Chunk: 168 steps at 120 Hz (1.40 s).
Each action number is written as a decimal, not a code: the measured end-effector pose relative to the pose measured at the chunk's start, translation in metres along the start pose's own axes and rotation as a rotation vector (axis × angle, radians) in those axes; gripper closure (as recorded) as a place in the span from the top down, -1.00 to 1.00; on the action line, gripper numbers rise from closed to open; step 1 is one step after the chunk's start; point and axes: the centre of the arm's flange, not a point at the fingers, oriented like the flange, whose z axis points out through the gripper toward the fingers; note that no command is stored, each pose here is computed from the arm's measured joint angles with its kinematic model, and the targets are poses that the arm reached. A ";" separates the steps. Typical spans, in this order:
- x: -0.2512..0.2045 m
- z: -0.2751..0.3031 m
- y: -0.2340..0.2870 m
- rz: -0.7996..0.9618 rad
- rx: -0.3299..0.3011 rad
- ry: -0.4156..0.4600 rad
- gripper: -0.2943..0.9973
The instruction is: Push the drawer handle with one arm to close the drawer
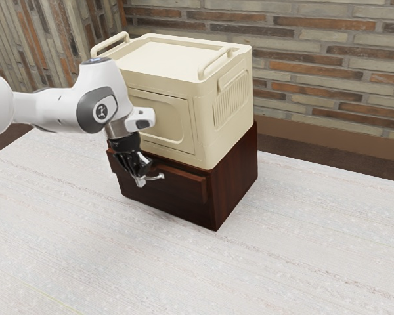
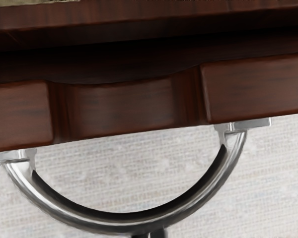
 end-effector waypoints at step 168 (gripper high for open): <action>0.017 -0.003 -0.016 0.281 -0.003 0.053 -0.69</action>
